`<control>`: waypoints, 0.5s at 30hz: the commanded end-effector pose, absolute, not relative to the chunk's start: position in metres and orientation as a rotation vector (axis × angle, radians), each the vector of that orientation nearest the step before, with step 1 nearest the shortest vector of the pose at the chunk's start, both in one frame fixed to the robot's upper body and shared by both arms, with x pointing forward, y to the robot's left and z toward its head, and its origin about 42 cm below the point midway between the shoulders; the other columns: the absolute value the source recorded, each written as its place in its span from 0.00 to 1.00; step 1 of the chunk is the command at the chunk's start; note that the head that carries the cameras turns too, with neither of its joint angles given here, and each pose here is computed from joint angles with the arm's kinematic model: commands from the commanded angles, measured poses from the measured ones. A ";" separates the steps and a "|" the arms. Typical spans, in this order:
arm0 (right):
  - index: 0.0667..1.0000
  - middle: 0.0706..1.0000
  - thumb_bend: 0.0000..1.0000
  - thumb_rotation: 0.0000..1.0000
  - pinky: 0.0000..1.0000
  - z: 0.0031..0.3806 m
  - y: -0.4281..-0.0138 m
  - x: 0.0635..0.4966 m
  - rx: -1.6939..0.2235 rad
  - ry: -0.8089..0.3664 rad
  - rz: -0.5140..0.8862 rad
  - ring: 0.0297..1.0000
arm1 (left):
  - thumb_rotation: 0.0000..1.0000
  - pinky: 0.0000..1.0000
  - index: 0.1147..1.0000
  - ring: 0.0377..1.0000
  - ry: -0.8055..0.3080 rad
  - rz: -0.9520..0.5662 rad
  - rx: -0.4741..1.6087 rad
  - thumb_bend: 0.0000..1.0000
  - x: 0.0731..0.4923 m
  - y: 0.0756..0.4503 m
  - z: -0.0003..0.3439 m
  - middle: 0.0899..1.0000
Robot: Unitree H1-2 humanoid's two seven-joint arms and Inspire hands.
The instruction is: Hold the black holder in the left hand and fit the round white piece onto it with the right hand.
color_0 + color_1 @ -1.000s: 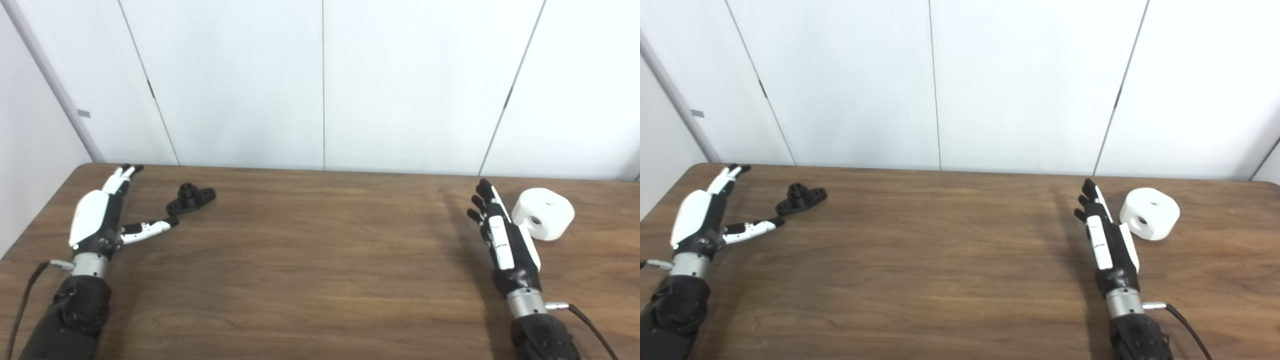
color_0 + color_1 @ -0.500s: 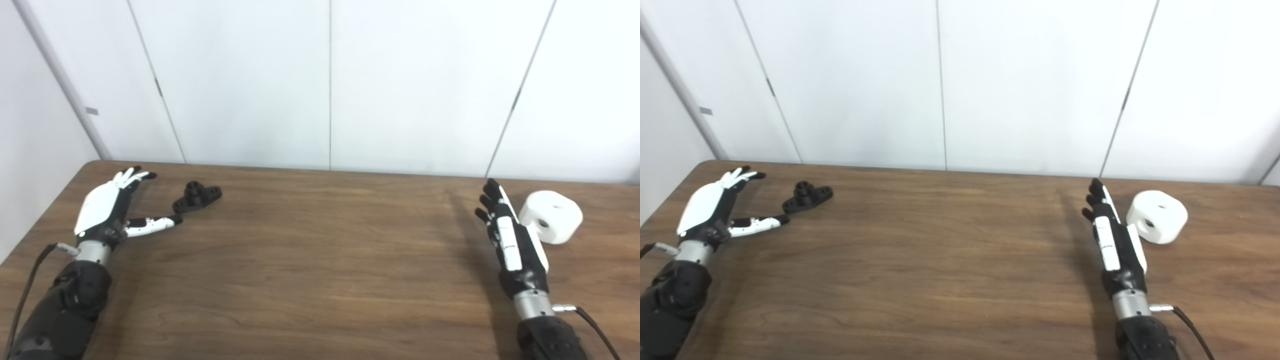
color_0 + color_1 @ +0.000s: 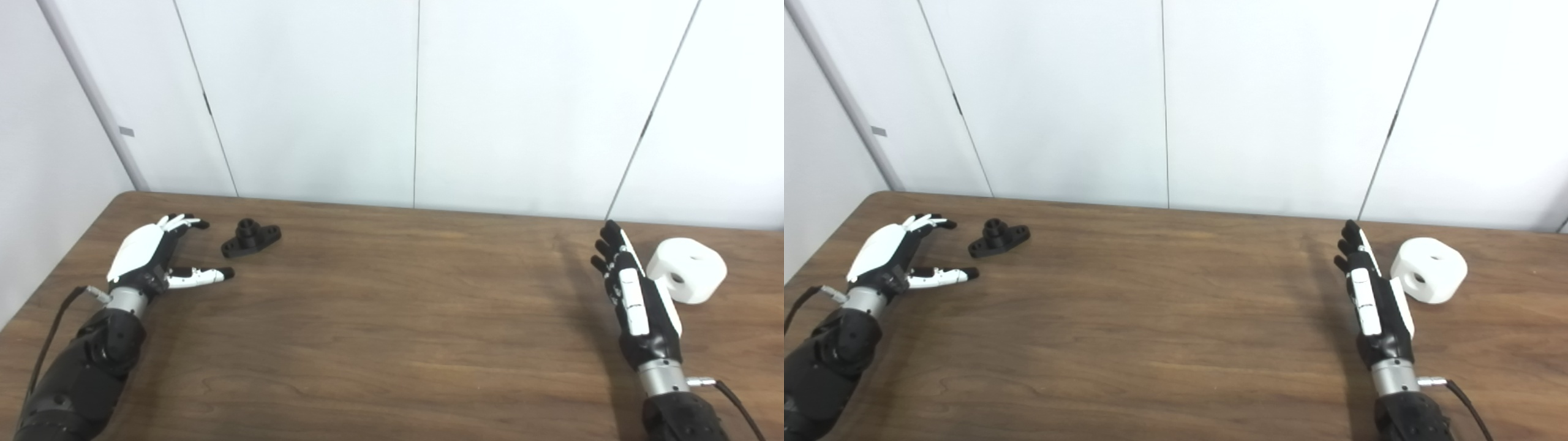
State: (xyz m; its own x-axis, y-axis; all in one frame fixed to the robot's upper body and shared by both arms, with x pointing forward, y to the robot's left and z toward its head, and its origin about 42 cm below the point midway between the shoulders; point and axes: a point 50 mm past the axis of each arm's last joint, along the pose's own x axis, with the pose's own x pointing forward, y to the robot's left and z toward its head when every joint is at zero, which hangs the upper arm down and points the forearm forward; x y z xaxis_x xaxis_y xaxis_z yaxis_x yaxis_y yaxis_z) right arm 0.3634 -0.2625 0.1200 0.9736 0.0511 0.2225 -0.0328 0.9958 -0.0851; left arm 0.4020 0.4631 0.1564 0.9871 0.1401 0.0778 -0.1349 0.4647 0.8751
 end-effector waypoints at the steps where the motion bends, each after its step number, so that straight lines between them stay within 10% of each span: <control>1: 0.97 0.99 0.30 1.00 0.97 0.088 -0.271 0.343 -0.063 -0.144 0.025 0.99 | 0.45 1.00 0.78 0.99 -0.043 0.207 1.106 1.00 0.415 0.475 0.189 0.92; 15: 0.97 0.99 0.28 1.00 0.97 0.089 -0.275 0.340 -0.066 -0.156 0.027 0.99 | 0.42 0.99 0.76 0.96 0.007 0.185 1.124 0.97 0.430 0.480 0.193 0.89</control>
